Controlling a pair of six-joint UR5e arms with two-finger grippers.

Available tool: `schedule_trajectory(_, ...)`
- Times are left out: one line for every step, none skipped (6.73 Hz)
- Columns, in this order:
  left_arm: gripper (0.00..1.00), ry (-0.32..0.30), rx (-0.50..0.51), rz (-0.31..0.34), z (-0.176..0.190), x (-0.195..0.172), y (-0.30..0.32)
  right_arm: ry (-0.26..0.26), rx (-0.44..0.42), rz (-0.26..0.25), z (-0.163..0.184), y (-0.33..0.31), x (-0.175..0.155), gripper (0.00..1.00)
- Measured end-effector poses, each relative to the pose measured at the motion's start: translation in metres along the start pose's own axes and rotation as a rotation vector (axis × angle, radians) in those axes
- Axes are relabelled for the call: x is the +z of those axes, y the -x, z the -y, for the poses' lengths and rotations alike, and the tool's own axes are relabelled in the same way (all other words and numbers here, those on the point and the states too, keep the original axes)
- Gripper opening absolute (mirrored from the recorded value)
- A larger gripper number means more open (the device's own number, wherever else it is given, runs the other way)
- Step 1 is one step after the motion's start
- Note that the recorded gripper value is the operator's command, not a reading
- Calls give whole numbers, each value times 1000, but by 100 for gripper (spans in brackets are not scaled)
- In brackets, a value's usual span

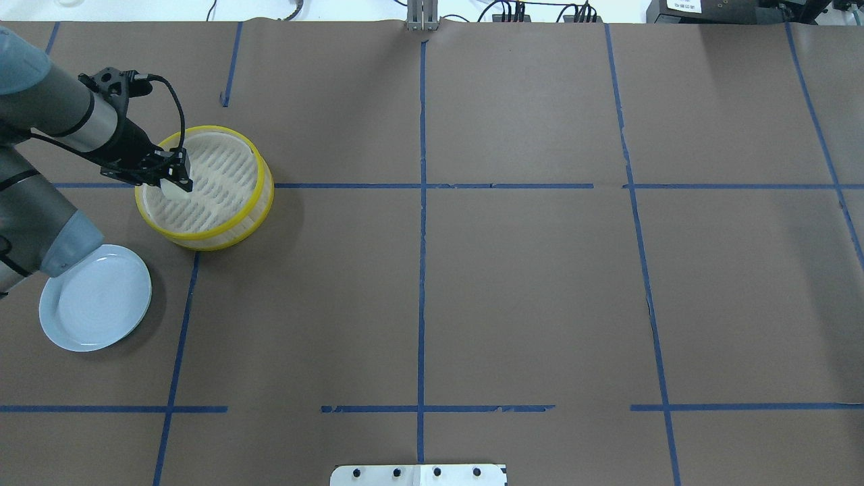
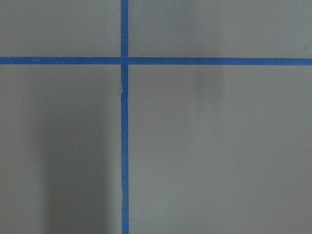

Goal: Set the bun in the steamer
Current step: 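Lower the bun into the steamer and open the left gripper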

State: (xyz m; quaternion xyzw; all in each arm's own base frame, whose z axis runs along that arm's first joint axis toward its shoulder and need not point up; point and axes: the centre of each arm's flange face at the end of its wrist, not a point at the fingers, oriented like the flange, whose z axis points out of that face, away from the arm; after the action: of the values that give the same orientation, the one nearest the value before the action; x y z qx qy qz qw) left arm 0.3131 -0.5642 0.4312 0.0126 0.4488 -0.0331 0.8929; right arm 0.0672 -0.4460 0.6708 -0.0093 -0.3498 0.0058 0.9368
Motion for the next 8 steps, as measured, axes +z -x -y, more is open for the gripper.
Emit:
schedule_trajectory(38,-2,-5,16,5,8,-1,0,0,0,0,0,0,100)
schedule_trajectory(38,-4,-5,31,5,16,-1,0,0,0,0,0,0,100)
schedule_trajectory(39,2,0,38,2,23,-5,0,0,0,0,0,0,100)
schedule_trajectory(39,11,5,40,-2,29,-8,0,0,0,0,0,0,100)
schedule_trajectory(39,19,11,41,-6,34,-12,0,0,0,0,0,0,100)
schedule_trajectory(40,25,14,43,-8,38,-13,0,0,0,0,0,0,100)
schedule_trajectory(40,30,15,45,-9,41,-14,0,0,0,0,0,0,100)
schedule_trajectory(43,32,15,46,-9,43,-14,0,0,0,0,0,0,100)
